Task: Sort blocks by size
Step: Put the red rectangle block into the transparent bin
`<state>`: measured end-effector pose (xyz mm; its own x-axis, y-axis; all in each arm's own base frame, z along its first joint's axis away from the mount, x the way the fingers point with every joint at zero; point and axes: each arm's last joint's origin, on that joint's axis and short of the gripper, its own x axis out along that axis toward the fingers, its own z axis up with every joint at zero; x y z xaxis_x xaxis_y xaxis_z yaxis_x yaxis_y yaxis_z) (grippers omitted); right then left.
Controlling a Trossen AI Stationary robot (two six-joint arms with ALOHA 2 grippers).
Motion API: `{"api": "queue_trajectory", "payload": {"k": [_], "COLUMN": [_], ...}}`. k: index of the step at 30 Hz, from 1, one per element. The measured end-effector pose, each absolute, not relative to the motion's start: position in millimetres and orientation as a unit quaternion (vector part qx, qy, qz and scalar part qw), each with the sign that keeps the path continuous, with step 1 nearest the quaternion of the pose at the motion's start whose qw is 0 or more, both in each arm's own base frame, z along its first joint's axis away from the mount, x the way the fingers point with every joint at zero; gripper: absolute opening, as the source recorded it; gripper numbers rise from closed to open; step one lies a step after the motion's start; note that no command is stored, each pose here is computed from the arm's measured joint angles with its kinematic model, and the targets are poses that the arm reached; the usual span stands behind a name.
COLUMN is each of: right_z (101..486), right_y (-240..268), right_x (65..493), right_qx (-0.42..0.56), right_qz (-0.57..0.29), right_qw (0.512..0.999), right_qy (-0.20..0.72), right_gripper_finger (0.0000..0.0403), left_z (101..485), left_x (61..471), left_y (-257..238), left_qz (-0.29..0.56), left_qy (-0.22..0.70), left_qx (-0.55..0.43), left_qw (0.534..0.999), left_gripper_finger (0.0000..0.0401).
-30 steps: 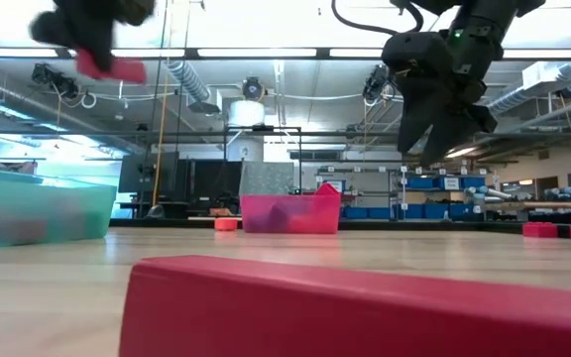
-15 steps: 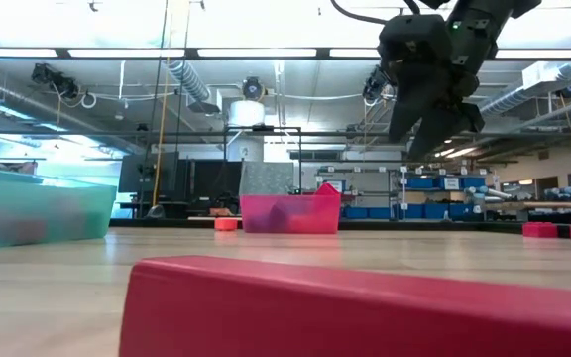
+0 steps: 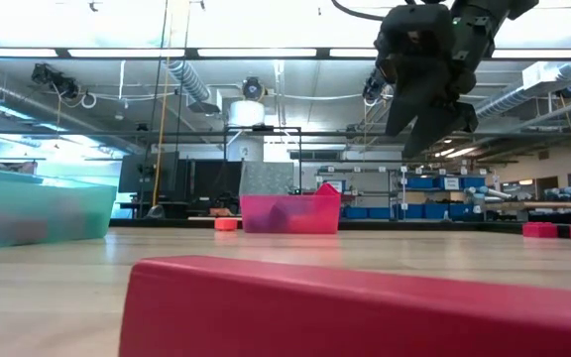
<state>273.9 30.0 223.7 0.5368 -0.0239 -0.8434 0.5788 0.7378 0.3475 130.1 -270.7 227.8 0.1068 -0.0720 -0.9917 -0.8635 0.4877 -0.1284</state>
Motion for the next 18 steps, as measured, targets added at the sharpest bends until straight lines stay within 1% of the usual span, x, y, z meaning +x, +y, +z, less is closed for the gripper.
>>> {"api": "queue_trajectory", "payload": {"k": [3, 7, 11, 14, 18], "right_z": [224, 224, 224, 224, 224], "right_y": [30, 31, 32, 32, 32], "right_x": [274, 274, 274, 274, 274], "right_qx": [0.312, 0.316, 0.321, 0.321, 0.320], "right_qz": [-0.178, -0.171, -0.159, -0.156, -0.155], "right_qw": [0.819, 0.818, 0.815, 0.815, 0.815], "right_qy": [0.447, 0.450, 0.456, 0.457, 0.458], "right_gripper_finger": [0.0251, 0.0251, 0.0249, 0.0250, 0.0251], "left_z": [218, 208, 207, 208, 208], "left_x": [133, 136, 135, 135, 135], "left_y": [-275, -282, -283, -282, -282], "left_qz": [0.322, 0.305, 0.308, 0.316, 0.318], "left_qy": [0.591, 0.603, 0.614, 0.614, 0.613], "left_qx": [-0.387, -0.372, -0.369, -0.375, -0.377], "left_qw": [0.631, 0.636, 0.625, 0.619, 0.617], "left_gripper_finger": [0.0079, 0.0080, 0.0087, 0.0104, 0.0139]}}
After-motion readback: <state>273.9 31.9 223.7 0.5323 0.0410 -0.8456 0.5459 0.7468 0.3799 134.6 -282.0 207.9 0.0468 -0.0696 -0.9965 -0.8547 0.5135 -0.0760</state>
